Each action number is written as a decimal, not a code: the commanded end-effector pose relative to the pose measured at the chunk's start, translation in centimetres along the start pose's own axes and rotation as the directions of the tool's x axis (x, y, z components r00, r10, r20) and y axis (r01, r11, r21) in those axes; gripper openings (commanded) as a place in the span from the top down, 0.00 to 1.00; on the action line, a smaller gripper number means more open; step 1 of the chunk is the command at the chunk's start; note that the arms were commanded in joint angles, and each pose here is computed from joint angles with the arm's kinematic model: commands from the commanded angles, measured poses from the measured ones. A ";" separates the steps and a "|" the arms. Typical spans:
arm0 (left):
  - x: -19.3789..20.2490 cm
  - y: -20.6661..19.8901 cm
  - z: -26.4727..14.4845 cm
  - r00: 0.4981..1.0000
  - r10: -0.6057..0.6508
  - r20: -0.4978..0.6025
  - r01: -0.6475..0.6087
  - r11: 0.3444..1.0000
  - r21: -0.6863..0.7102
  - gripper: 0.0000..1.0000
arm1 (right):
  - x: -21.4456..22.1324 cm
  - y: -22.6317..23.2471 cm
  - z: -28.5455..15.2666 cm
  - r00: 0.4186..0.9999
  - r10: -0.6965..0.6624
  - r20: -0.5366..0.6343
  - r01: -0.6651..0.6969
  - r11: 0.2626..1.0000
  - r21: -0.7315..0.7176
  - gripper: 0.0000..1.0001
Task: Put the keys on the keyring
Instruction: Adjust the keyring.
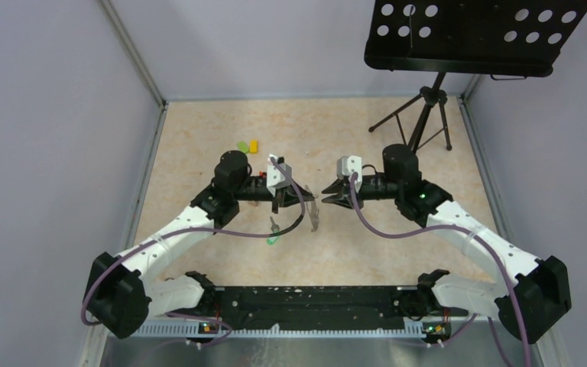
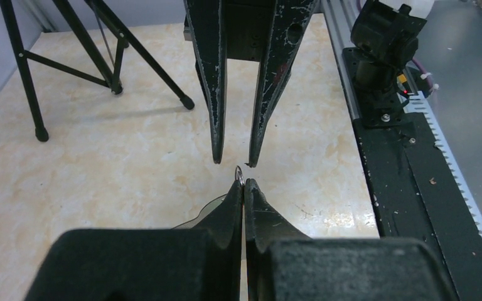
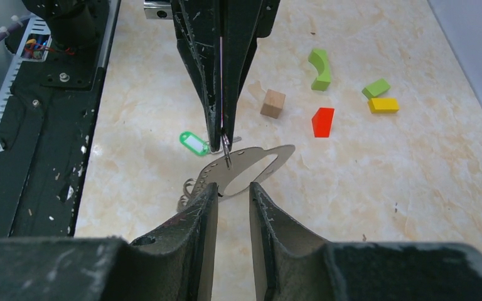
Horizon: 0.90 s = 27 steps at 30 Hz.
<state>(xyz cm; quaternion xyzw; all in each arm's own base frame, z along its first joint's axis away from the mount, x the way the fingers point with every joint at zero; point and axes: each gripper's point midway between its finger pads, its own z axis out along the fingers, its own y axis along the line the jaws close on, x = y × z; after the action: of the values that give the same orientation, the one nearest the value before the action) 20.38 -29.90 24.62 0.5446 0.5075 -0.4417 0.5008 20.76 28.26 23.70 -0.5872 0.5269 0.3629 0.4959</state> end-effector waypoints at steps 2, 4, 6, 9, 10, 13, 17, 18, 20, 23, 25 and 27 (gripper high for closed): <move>-1.4 -0.7 0.4 0.997 0.008 0.077 -0.013 0.997 0.069 1.00 | -2.1 0.1 -0.1 0.997 -0.033 0.062 0.034 0.999 -0.016 0.76; -1.2 -0.8 0.5 0.997 -0.002 0.078 -0.004 0.997 0.079 1.00 | -2.1 0.2 0.0 0.997 -0.026 0.067 0.028 0.999 -0.023 0.76; -1.1 -0.9 0.6 0.997 -0.008 0.079 0.002 0.996 0.087 1.00 | -2.1 0.3 0.1 0.997 -0.018 0.070 0.021 0.999 -0.031 0.76; -1.0 -0.9 0.7 0.997 -0.017 0.079 0.010 0.995 0.094 1.00 | -2.1 0.5 0.2 0.997 -0.009 0.075 0.013 0.999 -0.046 0.78; -1.0 -0.9 0.7 0.997 -0.017 0.079 0.010 0.995 0.094 1.00 | -2.2 0.6 0.3 0.997 -0.009 0.077 0.013 0.999 -0.051 0.78; -1.0 -0.9 0.7 0.997 -0.018 0.081 0.010 0.996 0.093 1.00 | -2.0 0.6 0.3 0.997 -0.003 0.075 0.007 0.998 -0.057 0.80; -0.9 -0.9 0.8 0.997 -0.020 0.081 0.012 0.995 0.095 1.00 | -1.7 0.7 0.6 0.997 0.007 0.071 -0.002 0.998 -0.069 0.82; -1.0 -0.9 0.8 0.996 -0.021 0.081 0.013 0.995 0.095 1.00 | -1.8 0.7 0.6 0.997 0.006 0.071 -0.001 0.998 -0.070 0.83; -0.9 -0.9 0.8 0.997 -0.022 0.081 0.014 0.995 0.097 1.00 | -1.8 0.8 0.7 0.998 0.011 0.070 -0.005 0.997 -0.076 0.86; -0.8 -0.9 0.8 0.996 -0.021 0.081 0.013 0.995 0.097 1.00 | -1.8 0.9 0.9 0.998 0.013 0.068 -0.008 0.997 -0.081 0.95; -0.7 -0.9 0.8 0.997 -0.021 0.079 0.013 0.995 0.096 1.00 | -1.9 0.7 0.8 0.998 0.013 0.066 -0.008 0.997 -0.076 1.00; -0.7 -0.8 0.7 0.997 -0.012 0.077 0.005 0.996 0.090 1.00 | -1.9 0.6 0.7 0.998 0.010 0.060 -0.005 0.998 -0.069 1.00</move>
<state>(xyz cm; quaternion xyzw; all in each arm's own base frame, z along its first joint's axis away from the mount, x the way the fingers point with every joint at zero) 19.65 -30.70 24.31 0.5383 0.4936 -0.4877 0.4782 20.00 28.97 23.39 -0.5819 0.5266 0.3989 0.4743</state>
